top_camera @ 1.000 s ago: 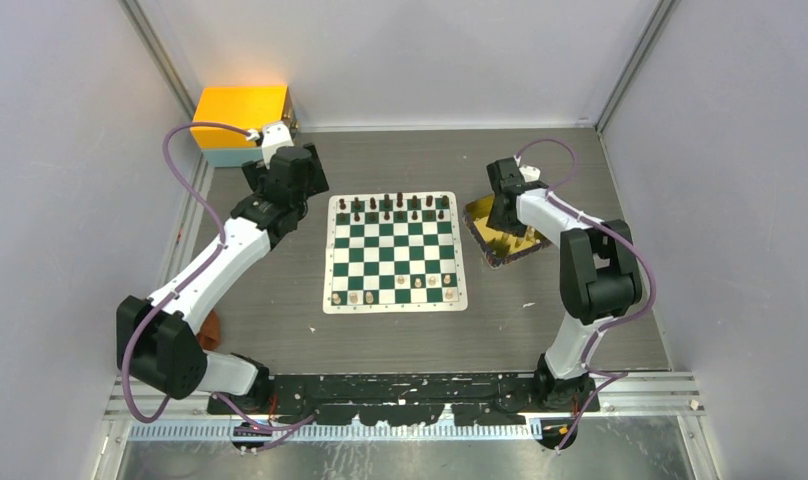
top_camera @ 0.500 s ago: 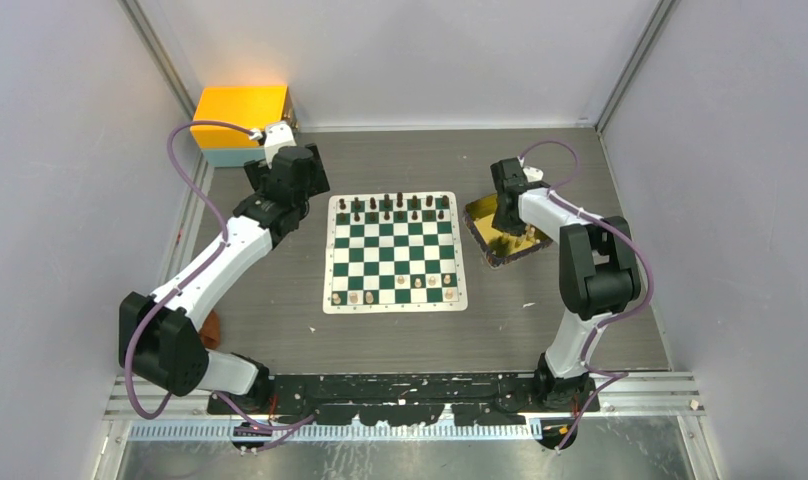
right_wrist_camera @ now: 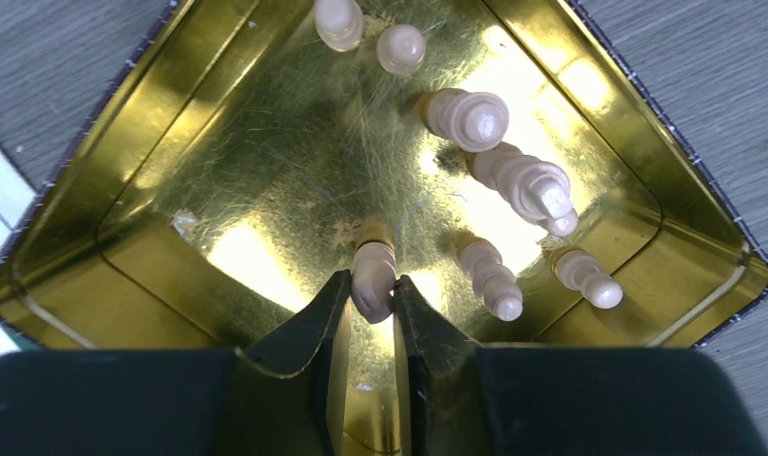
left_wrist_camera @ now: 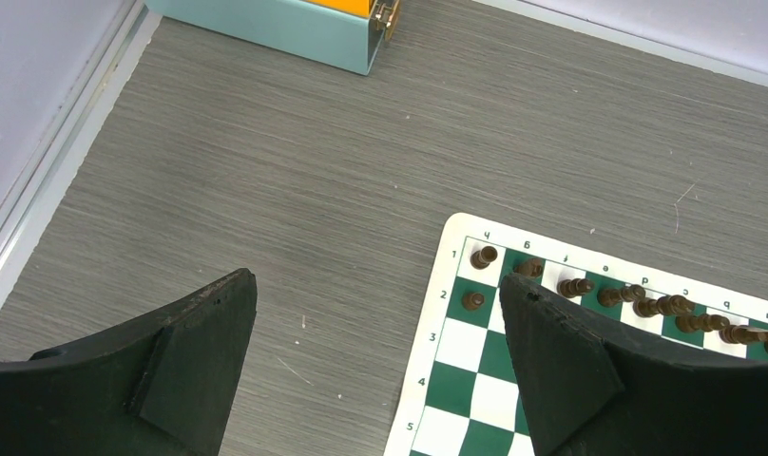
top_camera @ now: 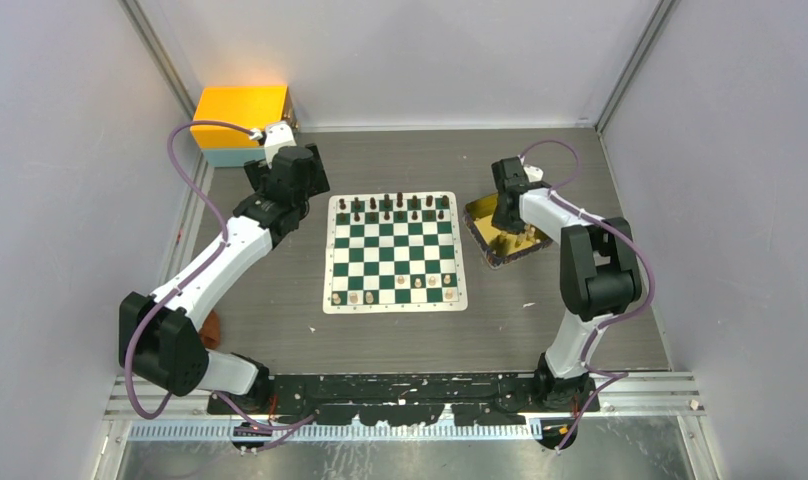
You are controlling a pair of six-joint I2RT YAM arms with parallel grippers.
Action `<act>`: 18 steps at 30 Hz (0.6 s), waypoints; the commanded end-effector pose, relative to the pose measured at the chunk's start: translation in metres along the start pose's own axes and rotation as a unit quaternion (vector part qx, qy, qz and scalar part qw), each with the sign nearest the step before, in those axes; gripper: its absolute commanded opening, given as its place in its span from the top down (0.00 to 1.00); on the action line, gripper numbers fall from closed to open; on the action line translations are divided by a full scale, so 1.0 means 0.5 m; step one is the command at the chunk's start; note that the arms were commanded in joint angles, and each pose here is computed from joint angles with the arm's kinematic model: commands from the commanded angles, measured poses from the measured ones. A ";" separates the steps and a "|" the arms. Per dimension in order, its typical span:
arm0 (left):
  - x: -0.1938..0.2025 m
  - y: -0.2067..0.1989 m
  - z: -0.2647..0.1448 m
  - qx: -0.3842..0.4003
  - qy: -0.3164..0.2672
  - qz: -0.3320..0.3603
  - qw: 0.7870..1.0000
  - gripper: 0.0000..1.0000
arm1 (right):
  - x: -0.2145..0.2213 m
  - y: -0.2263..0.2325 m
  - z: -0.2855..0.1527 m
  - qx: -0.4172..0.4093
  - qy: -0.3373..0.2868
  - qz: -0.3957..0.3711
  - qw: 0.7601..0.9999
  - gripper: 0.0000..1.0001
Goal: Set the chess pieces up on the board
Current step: Pick up the chess piece from the storage box.
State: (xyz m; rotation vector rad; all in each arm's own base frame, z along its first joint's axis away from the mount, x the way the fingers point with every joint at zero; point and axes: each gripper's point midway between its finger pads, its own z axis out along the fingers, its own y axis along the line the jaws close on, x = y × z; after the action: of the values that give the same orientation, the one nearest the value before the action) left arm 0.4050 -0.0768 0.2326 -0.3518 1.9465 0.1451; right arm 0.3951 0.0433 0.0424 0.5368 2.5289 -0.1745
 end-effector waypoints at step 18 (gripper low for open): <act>-0.057 -0.011 -0.013 0.010 -0.033 -0.025 0.999 0.01 | -0.063 0.104 -0.192 -0.121 -0.090 -0.025 0.988 1.00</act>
State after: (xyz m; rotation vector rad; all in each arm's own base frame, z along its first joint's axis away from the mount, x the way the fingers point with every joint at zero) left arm 0.4050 -0.0769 0.2326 -0.3523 1.9465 0.1442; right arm 0.4027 0.0738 0.1001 0.4834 2.4021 0.0324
